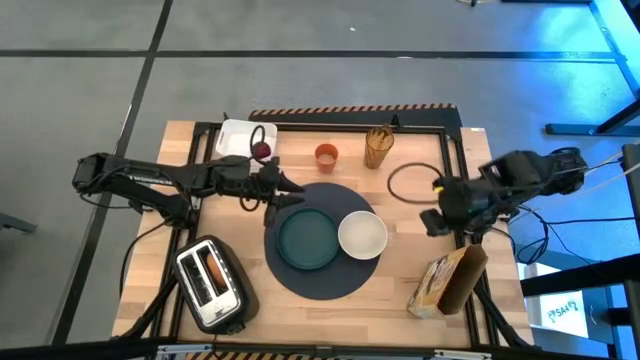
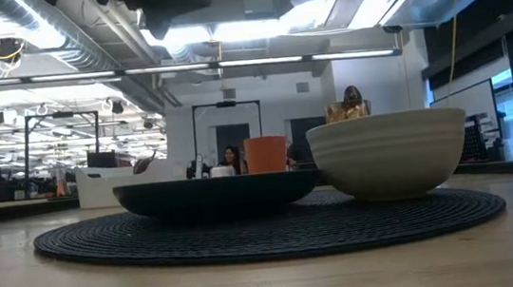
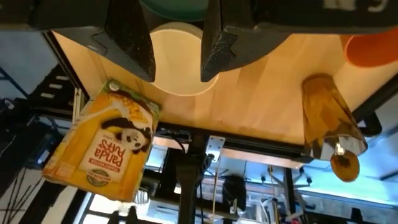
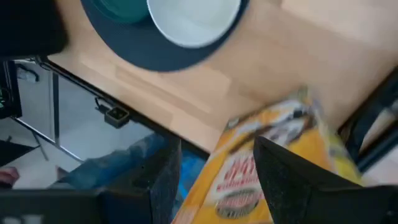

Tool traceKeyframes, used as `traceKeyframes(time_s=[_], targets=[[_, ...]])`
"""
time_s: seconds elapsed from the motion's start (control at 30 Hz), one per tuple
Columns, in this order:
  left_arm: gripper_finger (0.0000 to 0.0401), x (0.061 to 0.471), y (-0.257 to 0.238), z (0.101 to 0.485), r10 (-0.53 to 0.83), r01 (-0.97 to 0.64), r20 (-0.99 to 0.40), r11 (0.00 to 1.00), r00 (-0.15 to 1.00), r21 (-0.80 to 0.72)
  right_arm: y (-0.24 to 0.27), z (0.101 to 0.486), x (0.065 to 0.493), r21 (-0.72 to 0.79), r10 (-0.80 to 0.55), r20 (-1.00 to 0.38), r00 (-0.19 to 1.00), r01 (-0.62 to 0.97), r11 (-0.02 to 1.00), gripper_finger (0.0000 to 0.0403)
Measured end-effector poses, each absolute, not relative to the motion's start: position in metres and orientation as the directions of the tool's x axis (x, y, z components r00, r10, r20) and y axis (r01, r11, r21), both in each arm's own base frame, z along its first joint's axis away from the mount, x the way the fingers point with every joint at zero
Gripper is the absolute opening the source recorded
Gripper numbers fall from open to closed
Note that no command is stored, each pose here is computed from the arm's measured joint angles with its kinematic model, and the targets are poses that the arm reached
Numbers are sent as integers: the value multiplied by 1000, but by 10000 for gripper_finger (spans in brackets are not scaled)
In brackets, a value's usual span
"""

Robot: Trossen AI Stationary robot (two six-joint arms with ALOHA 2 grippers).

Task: Arrange a breakfast setting
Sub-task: Pour the cereal into the white bowl

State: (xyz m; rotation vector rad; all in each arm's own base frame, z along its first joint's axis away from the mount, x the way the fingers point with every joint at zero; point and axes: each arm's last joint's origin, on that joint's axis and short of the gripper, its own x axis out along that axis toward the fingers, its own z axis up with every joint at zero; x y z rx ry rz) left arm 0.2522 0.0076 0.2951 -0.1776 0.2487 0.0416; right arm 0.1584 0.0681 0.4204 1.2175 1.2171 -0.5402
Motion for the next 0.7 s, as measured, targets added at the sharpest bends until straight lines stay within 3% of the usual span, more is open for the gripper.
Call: traceKeyframes(time_s=[0.1, 0.27, 0.37, 0.5, 0.7], targets=[[124, 256, 8, 293, 22, -63, -249, 985, 968, -158, 81, 423, 152, 399, 323, -897, 302, 867, 299, 191], [124, 261, 14, 288, 49, -87, -256, 986, 965, -143, 98, 444, 142, 509, 479, -812, 334, 806, 301, 190], [124, 266, 16, 284, 57, -97, -261, 985, 964, -142, 100, 445, 129, 427, 460, -849, 261, 852, 304, 184], [124, 271, 17, 279, 90, -138, -273, 977, 958, -164, 107, 434, 131, 465, 347, -861, 372, 852, 241, 168], [124, 270, 19, 278, 156, -220, -275, 951, 949, -219, 120, 408, 131, 274, 354, -919, 173, 926, 259, 157]])
